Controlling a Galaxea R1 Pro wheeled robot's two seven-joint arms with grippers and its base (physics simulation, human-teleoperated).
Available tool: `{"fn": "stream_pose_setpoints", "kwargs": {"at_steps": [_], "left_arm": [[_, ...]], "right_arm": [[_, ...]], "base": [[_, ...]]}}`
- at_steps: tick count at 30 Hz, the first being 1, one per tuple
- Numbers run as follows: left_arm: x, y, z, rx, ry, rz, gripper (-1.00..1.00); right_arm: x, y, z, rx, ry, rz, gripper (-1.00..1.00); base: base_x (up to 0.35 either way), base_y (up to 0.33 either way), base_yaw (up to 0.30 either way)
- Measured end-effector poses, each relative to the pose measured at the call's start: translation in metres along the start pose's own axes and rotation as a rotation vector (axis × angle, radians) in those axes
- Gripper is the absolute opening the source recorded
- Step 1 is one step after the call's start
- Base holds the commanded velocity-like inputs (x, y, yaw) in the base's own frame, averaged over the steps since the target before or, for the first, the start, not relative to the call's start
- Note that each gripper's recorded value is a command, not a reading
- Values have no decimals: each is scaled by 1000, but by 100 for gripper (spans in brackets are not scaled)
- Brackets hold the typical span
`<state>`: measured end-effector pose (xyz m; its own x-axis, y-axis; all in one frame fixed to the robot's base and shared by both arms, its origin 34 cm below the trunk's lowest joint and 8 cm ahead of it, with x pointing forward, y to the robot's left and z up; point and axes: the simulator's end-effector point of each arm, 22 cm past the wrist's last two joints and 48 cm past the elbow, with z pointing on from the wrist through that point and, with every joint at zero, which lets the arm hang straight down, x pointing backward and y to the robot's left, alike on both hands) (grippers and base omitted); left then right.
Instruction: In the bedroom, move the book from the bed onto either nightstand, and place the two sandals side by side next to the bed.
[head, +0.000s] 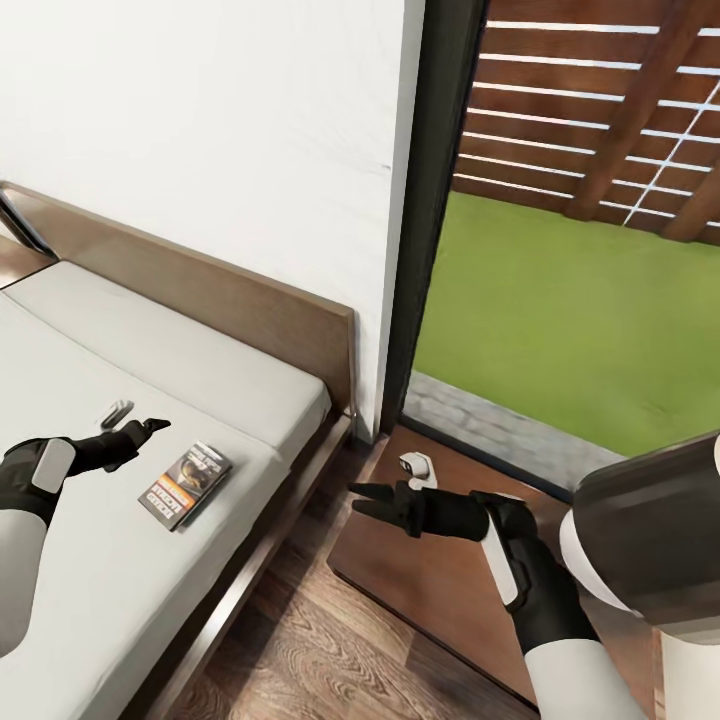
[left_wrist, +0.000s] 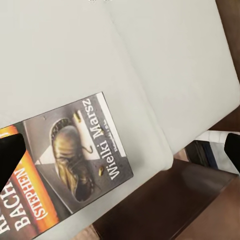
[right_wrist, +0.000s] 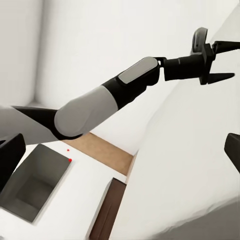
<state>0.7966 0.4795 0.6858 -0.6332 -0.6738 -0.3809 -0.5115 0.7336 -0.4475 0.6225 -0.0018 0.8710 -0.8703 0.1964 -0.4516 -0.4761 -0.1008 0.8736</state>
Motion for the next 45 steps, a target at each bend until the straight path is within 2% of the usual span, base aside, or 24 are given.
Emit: {"fn": "stream_pose_setpoints", "kwargs": {"at_steps": [5,10,15,22,26,28,45], "left_arm": [[-2,-1,-1,2,-5,4,100],[-14,-10,-5,14,-32,22,100],[-29,-29,-11,43,-73,47,100],[-28,-26,-11,32,-71,44,100],[-3,-6,1,-6,-15,17,100],[3,0,5,-18,-10,10,100],[5,0,6,-19,-10,9,100]], "right_arm": [[19,7,18,-32,70,5,100],[22,7,21,-33,82,7,100],[23,7,21,-32,84,7,100],[23,7,21,-34,84,7,100],[22,8,21,-38,84,7,100],[23,9,21,-39,84,7,100],[22,9,21,-39,84,6,100]], "base": [[0,0,0],[0,0,0],[0,0,0],[0,0,0],[0,0,0],[0,0,0],[0,0,0]]}}
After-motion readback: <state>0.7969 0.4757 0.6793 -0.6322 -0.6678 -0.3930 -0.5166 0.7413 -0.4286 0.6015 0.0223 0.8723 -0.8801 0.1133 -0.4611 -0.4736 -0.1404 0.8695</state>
